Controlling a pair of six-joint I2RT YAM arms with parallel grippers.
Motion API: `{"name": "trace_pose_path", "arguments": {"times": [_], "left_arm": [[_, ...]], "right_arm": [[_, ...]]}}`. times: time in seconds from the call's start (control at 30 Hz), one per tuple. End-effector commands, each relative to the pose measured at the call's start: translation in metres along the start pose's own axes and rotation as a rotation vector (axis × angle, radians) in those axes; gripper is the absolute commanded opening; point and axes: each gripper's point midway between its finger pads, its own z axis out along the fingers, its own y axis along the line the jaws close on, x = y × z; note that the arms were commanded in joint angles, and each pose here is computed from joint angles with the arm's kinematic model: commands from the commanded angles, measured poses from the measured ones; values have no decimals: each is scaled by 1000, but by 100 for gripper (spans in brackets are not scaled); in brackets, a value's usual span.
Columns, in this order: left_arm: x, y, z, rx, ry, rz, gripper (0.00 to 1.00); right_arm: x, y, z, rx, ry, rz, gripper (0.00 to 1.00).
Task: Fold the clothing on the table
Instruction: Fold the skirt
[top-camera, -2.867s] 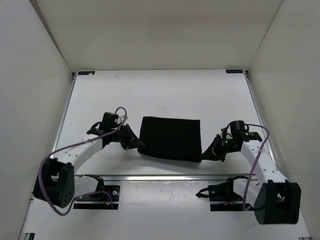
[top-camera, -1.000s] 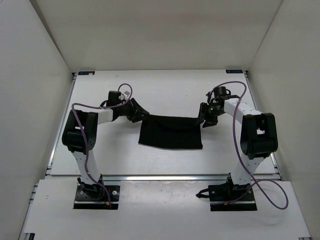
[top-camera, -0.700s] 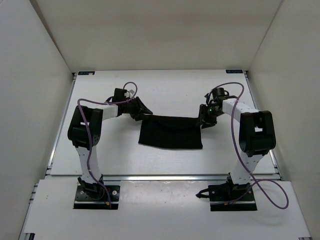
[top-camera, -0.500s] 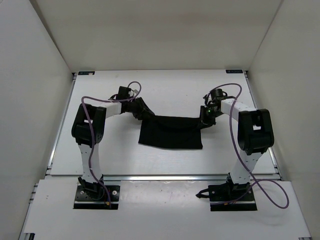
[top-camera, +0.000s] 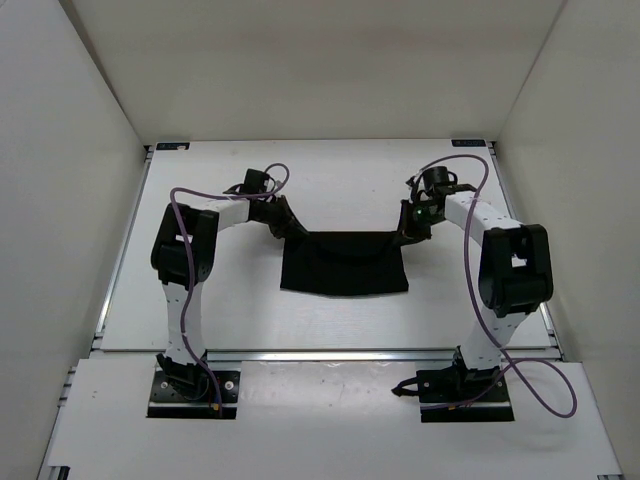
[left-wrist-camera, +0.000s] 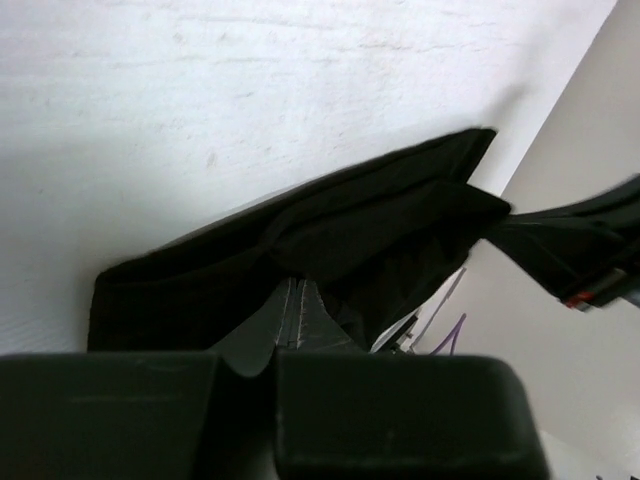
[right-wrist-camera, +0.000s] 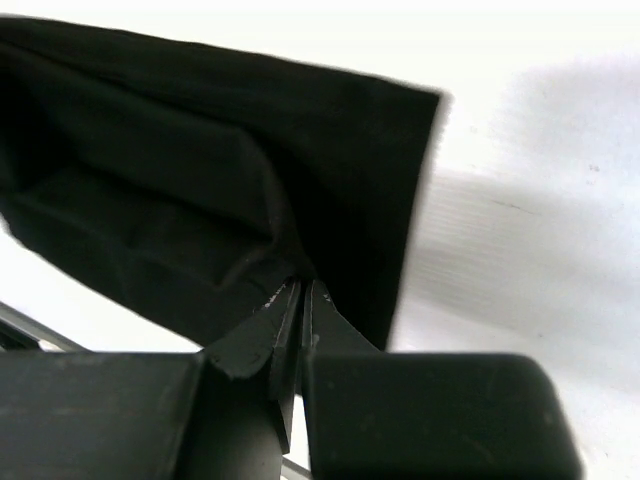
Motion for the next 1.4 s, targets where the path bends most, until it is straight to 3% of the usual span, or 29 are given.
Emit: {"name": "trace_pose_path", "arguments": {"times": [0.0,0.27,0.5,0.8,0.9,0.93,0.97,1.0,1.07,1.37], "left_arm": [[-8,-27,-29,24,-48,55,0],[-14,-36,-62,49,-96,53,0],[-5,-16,-66,50,-93,20,0],[-41,16,-51,13,-113,-45,0],[-59,26,-45,10,-128,-76,0],[-64,22,-45,31,-132,-74,3],[-69,23,-44,40,-139,-91,18],[-72,24,-42,57,-140,-97,23],[-74,22,-44,92,-148,-112,24],[-65,-17,-81,267,-263,-72,31]], "right_arm": [[-28,30,-31,-51,-113,-62,0],[-40,44,-40,-71,-131,-65,0],[-46,34,-37,-67,-120,-50,0],[-75,13,-10,-70,-104,-10,0],[-90,3,4,-55,-116,-9,10],[-96,2,6,-49,-126,-13,13],[-100,1,6,-41,-136,-16,21],[-101,-2,8,-33,-137,-9,26],[-106,-1,1,0,-162,-32,36],[-81,5,0,-57,-168,-65,33]]}}
